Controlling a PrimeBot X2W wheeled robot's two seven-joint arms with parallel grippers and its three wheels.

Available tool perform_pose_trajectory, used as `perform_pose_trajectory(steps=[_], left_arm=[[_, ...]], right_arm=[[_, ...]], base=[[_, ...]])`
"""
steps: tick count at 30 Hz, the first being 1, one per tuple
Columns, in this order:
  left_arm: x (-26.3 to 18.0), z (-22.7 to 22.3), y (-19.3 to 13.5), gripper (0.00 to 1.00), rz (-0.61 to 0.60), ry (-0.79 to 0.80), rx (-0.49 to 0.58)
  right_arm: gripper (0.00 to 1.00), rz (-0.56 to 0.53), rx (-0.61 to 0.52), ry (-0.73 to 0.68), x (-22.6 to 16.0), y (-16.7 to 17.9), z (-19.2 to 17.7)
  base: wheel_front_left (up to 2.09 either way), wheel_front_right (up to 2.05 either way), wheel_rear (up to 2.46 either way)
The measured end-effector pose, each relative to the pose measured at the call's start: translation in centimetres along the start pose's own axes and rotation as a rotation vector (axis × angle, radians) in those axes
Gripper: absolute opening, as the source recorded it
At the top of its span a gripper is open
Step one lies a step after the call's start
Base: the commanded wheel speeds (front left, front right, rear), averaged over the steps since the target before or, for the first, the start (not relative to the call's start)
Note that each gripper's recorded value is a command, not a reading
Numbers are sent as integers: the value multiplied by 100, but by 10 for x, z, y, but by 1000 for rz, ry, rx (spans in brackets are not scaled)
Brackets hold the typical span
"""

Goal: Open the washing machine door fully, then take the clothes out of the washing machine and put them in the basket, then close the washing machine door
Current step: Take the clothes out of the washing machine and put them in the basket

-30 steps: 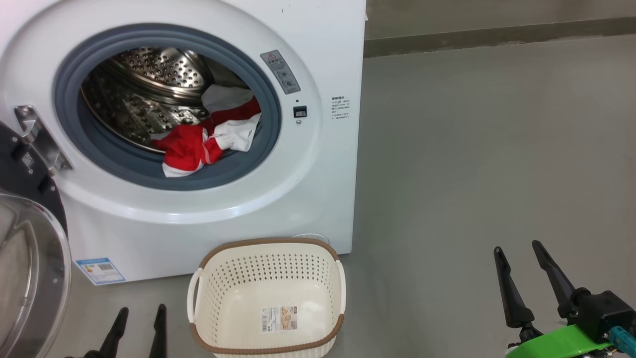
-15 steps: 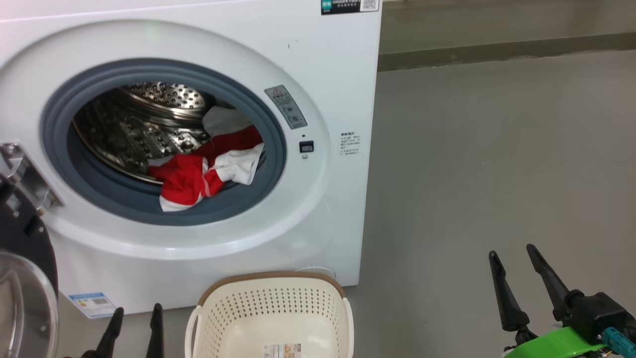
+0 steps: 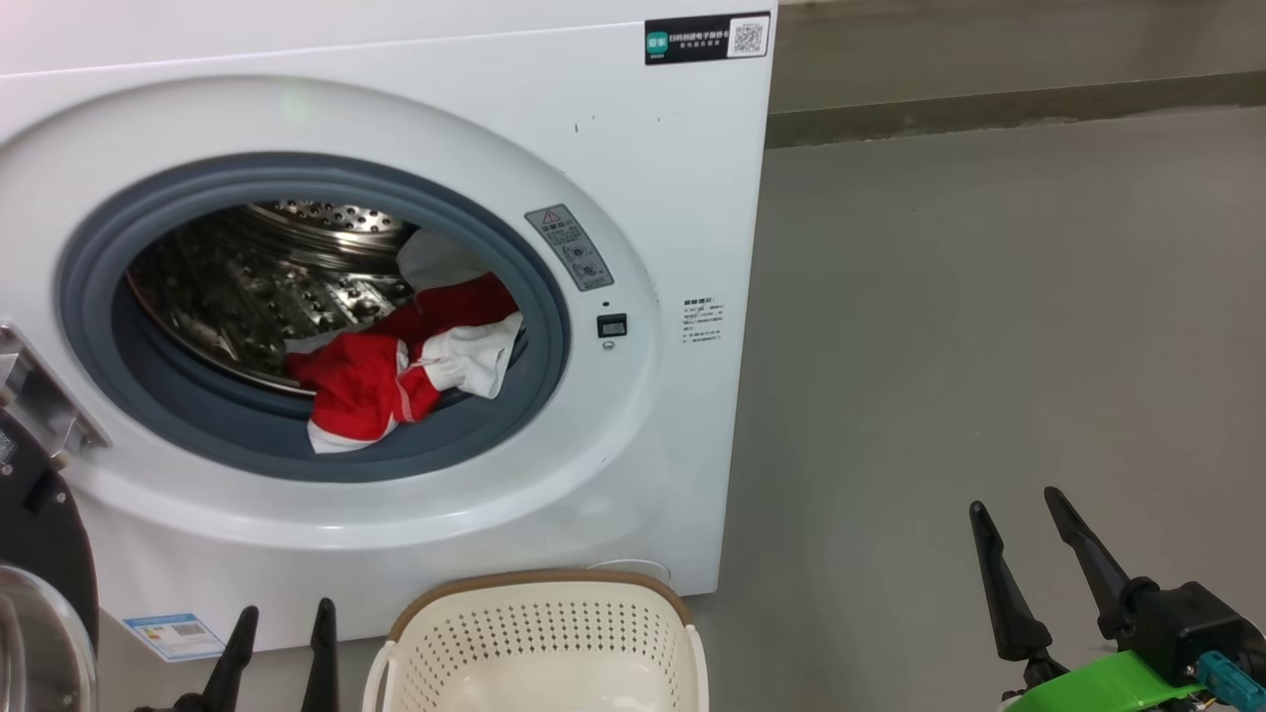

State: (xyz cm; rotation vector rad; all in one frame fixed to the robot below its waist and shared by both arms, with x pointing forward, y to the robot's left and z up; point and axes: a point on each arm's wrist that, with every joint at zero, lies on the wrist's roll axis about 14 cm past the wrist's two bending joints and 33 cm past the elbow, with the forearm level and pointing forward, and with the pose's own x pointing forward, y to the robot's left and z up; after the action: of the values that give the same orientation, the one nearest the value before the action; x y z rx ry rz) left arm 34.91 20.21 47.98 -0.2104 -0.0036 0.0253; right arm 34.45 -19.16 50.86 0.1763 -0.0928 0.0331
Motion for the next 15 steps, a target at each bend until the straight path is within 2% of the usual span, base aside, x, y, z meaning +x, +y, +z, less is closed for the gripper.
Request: perform_pose_trajectory(steps=[15], left_arm=[[0,1,1,100,8,-5,-3]], right_arm=[[100,7,-6,10,0,0,-3]], base=[[0,0,0]])
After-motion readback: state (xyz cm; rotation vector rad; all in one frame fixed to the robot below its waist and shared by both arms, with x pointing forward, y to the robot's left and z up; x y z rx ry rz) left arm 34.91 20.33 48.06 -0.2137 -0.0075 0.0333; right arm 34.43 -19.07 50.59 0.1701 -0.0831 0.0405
